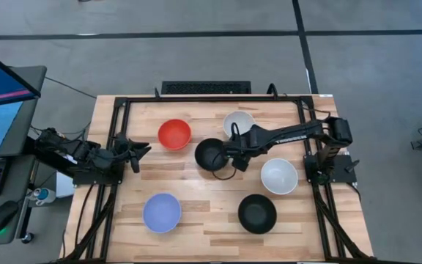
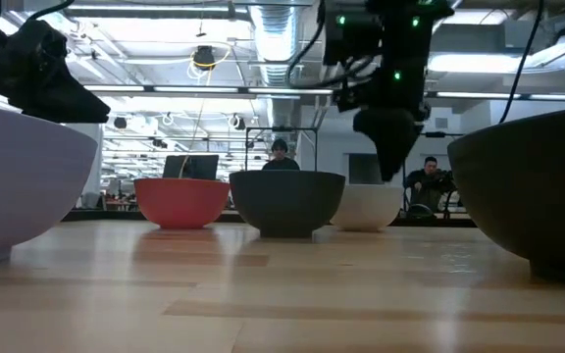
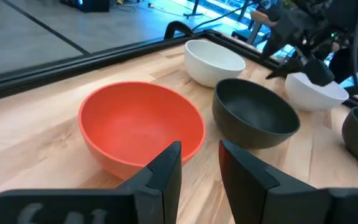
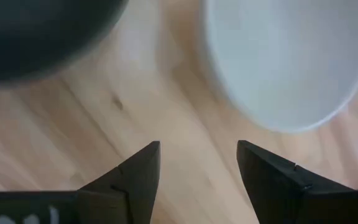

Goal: Nest bowls inside each other
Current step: Stack the top white bowl on the top black bowl

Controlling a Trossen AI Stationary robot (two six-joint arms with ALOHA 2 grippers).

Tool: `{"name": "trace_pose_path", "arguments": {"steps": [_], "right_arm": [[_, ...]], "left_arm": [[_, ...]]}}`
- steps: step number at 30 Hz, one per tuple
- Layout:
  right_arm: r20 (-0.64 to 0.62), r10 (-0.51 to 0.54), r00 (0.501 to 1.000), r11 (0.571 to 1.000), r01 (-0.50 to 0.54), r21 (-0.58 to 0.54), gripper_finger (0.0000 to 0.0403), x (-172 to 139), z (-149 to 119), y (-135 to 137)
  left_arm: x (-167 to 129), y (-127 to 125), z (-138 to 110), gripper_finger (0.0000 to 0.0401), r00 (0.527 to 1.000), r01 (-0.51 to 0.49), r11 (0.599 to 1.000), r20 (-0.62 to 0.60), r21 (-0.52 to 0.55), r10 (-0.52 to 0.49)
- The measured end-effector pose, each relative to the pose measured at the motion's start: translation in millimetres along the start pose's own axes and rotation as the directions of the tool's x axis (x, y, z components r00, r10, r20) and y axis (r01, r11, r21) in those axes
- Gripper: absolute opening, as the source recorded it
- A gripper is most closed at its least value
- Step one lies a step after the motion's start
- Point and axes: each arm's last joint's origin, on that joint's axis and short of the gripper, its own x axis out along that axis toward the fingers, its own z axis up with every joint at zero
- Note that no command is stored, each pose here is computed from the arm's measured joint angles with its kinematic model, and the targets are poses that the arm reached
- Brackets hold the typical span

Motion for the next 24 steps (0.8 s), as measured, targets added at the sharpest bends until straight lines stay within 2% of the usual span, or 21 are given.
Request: {"name": "trace_pose_path", "arguments": {"steps": [7, 12, 14, 20, 24], "right_arm": [[0.084, -0.043, 0.995, 0.997, 0.048, -0.057, 0.0237, -14.1, 5.9, -3.6], [0.105, -0.052, 0.993, 0.965, 0.076, -0.249, 0.0237, -4.8, 10.8, 6.0], [0.118, -0.056, 0.991, 0.952, 0.089, -0.292, 0.0237, -2.2, 13.4, 6.9], [0.089, -0.057, 0.994, 0.957, 0.08, -0.28, 0.0237, 7.6, 18.2, -6.5], [0.019, 0.041, 0.999, 0.972, -0.035, -0.233, 0.0237, 17.5, 16.4, -12.4]], "left_arm": [[0.2, 0.1, 0.0, 0.0098, 1.0, -0.006, 1.0, 0.002, -0.005, 0.006], [0.4, 0.1, -0.2, 0.0098, 1.0, -0.012, 1.0, 0.002, -0.001, 0.012], [0.5, 0.1, -0.4, 0.0098, 1.0, -0.014, 1.0, 0.002, 0.0, 0.014], [0.8, 0.4, -1.2, 0.0098, 1.0, -0.016, 1.0, 0.0, 0.003, 0.016], [0.8, 0.5, -1.3, 0.0098, 1.0, -0.019, 1.0, 0.001, 0.004, 0.019]]}}
